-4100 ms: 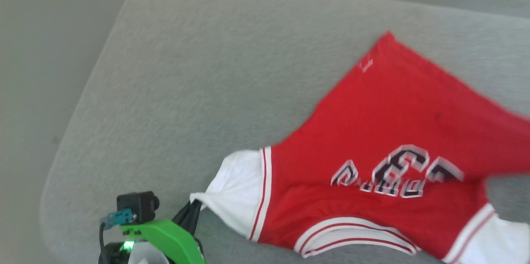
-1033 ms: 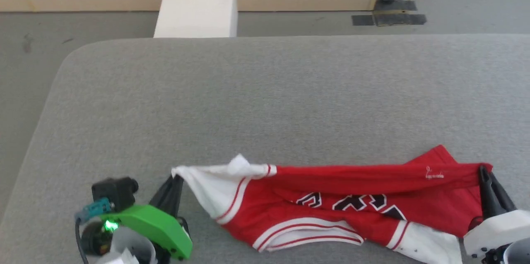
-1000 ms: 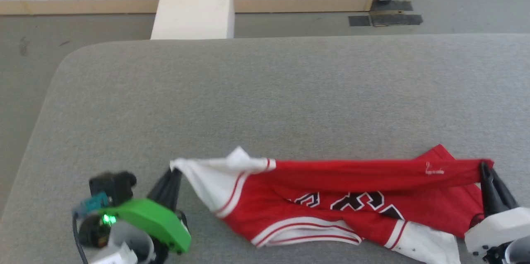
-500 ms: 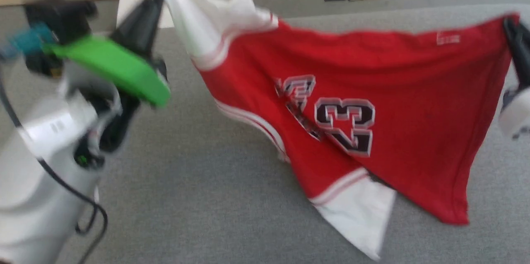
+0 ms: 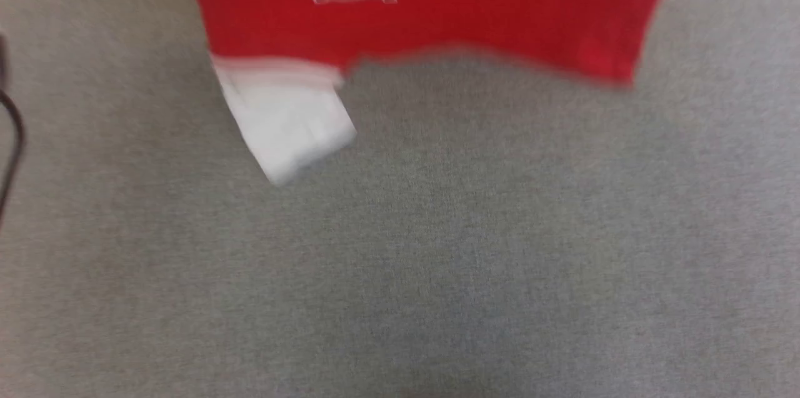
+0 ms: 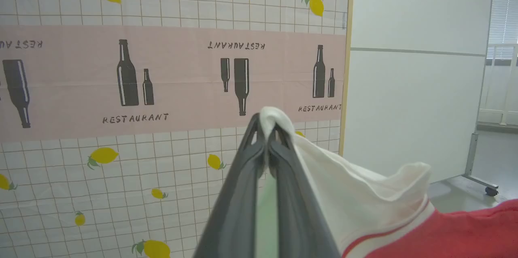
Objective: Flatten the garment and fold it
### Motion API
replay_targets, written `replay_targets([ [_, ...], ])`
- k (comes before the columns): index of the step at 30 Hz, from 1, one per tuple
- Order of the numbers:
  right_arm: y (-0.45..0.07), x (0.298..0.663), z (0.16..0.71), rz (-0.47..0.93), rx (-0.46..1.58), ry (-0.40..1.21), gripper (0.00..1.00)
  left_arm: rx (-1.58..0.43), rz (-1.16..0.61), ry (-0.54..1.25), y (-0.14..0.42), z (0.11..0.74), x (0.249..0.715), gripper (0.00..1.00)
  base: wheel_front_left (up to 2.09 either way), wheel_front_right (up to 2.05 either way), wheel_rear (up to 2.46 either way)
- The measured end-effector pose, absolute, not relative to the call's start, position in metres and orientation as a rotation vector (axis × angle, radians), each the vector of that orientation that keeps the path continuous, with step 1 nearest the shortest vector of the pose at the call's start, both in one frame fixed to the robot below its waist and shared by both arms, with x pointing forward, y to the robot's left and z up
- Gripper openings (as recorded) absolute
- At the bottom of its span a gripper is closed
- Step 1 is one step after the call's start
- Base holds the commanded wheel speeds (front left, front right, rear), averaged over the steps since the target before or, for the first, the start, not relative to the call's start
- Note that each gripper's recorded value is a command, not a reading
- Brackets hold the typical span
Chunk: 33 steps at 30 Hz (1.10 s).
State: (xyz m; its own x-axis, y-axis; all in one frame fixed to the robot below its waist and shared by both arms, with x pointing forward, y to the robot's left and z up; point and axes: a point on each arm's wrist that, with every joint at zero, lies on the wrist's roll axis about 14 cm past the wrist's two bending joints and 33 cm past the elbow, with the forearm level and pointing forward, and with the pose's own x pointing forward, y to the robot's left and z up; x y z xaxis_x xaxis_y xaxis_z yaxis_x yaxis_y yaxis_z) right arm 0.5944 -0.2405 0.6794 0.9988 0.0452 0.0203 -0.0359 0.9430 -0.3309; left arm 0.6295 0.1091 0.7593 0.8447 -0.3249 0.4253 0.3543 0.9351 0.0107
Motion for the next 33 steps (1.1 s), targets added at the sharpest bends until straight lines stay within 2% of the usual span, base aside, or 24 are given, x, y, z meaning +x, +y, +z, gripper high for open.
replay_targets([
  [4,-0.241,0.627,0.692,-0.001,-0.35,-0.106,0.0,-0.129,-0.282,-0.604,0.129,0.786,0.65,0.0,0.0,0.0,0.0],
  [8,-0.243,0.647,0.693,-0.033,-0.376,-0.167,0.0,-0.166,-0.219,-0.707,0.148,0.785,0.663,0.0,0.0,0.0,0.0],
  [14,-0.243,0.653,0.674,-0.025,-0.381,-0.176,0.0,-0.14,-0.214,-0.693,0.154,0.758,0.671,0.0,0.0,0.0,0.0],
  [18,-0.245,0.643,0.626,-0.001,-0.357,-0.075,0.0,-0.04,-0.252,-0.465,0.146,0.679,0.675,0.0,0.0,0.0,0.0],
  [22,-0.24,0.619,0.563,0.051,-0.318,0.077,0.0,0.047,-0.277,-0.165,0.149,0.582,0.656,0.0,0.0,0.0,0.0],
  [27,-0.232,0.574,0.508,0.108,-0.252,0.222,0.0,0.086,-0.324,0.231,0.155,0.473,0.591,0.0,0.0,0.0,0.0],
  [33,-0.233,0.515,0.467,0.142,-0.214,0.358,0.0,0.023,-0.369,0.565,0.157,0.404,0.495,0.0,0.0,0.0,0.0],
])
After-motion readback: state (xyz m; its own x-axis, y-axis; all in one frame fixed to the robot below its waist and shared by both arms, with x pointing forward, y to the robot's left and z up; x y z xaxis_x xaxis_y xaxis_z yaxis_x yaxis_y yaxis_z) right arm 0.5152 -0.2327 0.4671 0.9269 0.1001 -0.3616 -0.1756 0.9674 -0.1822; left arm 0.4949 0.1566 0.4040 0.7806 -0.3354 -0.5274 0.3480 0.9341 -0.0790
